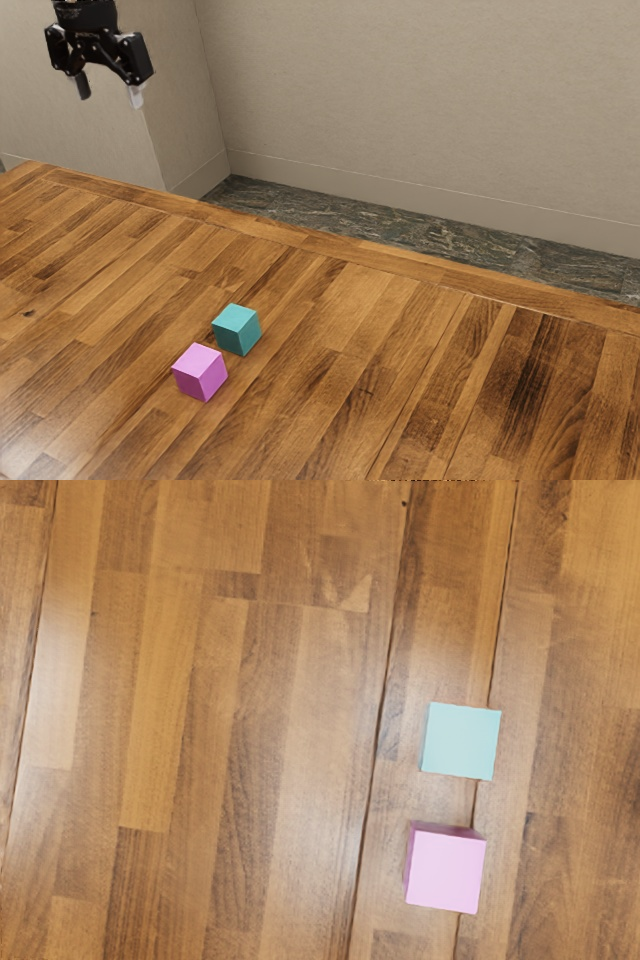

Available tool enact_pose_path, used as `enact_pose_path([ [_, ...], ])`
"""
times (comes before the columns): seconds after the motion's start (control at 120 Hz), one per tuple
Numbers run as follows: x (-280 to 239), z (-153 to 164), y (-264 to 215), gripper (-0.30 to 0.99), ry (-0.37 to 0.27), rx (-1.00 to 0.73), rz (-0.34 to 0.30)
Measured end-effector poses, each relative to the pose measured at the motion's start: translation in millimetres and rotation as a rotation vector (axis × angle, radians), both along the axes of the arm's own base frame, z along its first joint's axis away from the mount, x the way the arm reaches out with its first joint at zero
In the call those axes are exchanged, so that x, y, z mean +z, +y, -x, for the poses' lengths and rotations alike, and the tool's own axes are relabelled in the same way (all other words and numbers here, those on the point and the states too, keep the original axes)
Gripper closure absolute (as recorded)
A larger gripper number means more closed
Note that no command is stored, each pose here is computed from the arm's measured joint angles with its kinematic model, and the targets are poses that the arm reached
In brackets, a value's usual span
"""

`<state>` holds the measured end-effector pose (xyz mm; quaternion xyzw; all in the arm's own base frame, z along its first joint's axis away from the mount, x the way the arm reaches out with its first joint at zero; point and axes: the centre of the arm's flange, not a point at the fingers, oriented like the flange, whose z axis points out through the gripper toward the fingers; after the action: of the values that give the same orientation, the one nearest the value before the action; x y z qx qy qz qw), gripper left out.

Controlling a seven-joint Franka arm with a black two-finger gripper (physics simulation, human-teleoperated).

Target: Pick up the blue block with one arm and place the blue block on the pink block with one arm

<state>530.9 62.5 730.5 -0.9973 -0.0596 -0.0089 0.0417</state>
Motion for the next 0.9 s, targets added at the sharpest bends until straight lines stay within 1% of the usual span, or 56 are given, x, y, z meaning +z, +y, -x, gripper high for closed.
enact_pose_path([
  [0.117, -9.9, -4.6, 25.7, 0.00, -0.004, 0.043, -0.002],
  [0.217, -14.1, -4.9, 33.6, 0.00, -0.017, 0.053, -0.004],
  [0.258, -17.8, -7.6, 32.0, 0.00, -0.026, 0.046, -0.005],
  [0.3, -27.2, -8.4, 26.5, 0.00, -0.019, 0.033, 0.002],
  [0.425, -48.3, -1.0, 1.8, 0.00, -0.021, -0.019, 0.010],
  [0.525, -92.7, 9.4, -12.8, 0.00, -0.033, -0.052, 0.025],
  [0.6, -134.1, 6.7, -10.2, 0.00, -0.033, -0.052, 0.031],
  [0.65, -168.7, -3.0, -8.9, 0.00, -0.023, -0.053, 0.035],
  [0.725, -217.9, -26.0, -7.6, 0.00, -0.004, -0.057, 0.042],
  [0.833, -260.7, -47.7, -7.4, 0.00, -0.014, -0.063, 0.047],
  [0.9, -290.8, -53.6, -13.5, 0.00, -0.001, -0.068, 0.065],
])
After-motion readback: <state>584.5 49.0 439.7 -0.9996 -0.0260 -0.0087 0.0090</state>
